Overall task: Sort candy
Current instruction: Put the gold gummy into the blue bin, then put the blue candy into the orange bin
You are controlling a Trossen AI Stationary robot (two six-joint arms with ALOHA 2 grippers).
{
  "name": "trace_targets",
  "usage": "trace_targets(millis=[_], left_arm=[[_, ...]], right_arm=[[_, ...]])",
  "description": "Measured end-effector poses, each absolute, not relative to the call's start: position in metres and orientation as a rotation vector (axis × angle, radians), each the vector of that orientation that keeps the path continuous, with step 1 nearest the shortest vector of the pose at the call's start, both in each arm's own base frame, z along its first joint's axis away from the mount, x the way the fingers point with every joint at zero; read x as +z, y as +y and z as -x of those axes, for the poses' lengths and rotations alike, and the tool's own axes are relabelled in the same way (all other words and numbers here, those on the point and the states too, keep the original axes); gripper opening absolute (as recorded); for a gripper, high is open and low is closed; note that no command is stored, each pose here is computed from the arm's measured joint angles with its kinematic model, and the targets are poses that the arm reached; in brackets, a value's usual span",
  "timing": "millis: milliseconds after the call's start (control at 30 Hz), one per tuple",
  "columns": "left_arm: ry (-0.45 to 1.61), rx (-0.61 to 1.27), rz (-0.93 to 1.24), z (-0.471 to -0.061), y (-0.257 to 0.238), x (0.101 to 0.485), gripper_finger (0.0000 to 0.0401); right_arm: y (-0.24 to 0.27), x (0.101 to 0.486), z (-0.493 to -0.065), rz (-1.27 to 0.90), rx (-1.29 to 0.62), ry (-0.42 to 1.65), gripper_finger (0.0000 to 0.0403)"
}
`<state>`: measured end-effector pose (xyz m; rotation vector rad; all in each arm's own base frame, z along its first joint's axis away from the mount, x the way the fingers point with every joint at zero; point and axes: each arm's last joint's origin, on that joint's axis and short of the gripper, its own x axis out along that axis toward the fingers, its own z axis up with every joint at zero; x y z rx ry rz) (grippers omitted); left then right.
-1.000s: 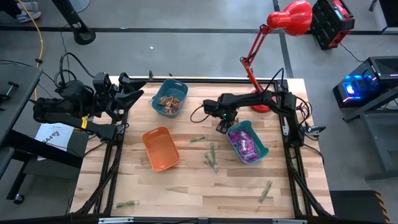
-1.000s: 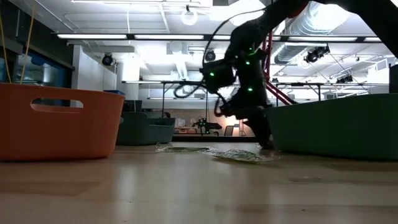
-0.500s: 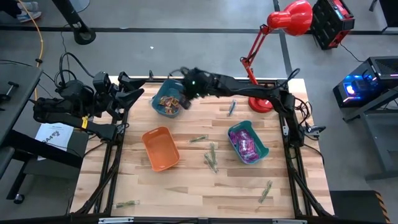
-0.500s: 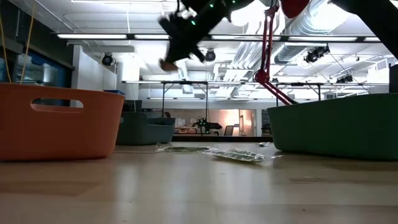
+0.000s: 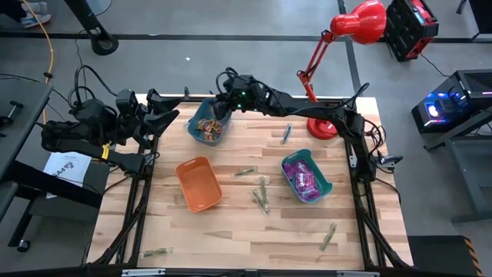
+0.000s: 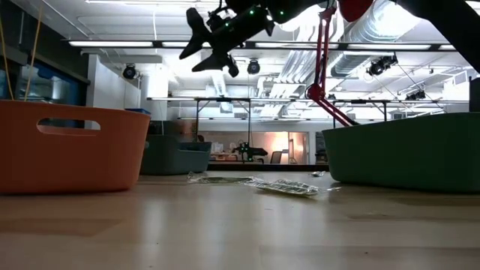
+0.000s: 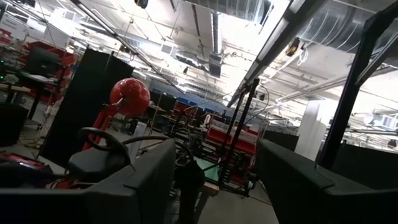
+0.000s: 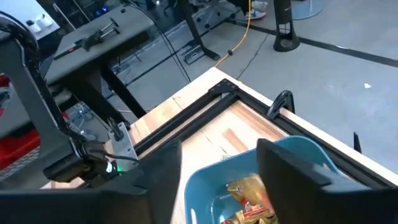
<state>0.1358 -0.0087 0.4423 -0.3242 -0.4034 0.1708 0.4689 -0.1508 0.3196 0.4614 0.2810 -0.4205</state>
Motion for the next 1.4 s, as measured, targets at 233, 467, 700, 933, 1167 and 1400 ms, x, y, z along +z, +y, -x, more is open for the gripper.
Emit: trace_targets(millis=[233, 467, 700, 933, 1167, 1400], left_arm=[[-0.349, 0.174, 0.333, -0.142, -0.01, 0.437, 0.0216], [-0.011, 0.261, 0.435, -0.16, -0.011, 0.395, 0.0216], [0.358, 0.674, 0.488, -0.179, 0.001, 0.316, 0.0163], [0.533, 1.065, 0.474, -0.176, 0.058, 0.286, 0.0015], [0.736, 1.259, 0.491, -0.172, 0.129, 0.258, 0.0001], [0.879, 1.229, 0.663, -0.169, 0.187, 0.216, 0.0]], right_arm=[[-0.151, 0.319, -0.468, -0.385, -0.406, 0.307, 0.0239], [-0.166, 0.326, -0.447, -0.32, -0.445, 0.49, 0.0239], [-0.187, 0.343, -0.404, -0.285, -0.545, 0.654, 0.0223], [-0.181, 0.376, -0.373, -0.298, -0.566, 0.646, 0.0182], [-0.155, 0.389, -0.369, -0.324, -0.514, 0.642, 0.015], [-0.12, 0.385, -0.372, -0.214, -0.579, 0.751, 0.0082]])
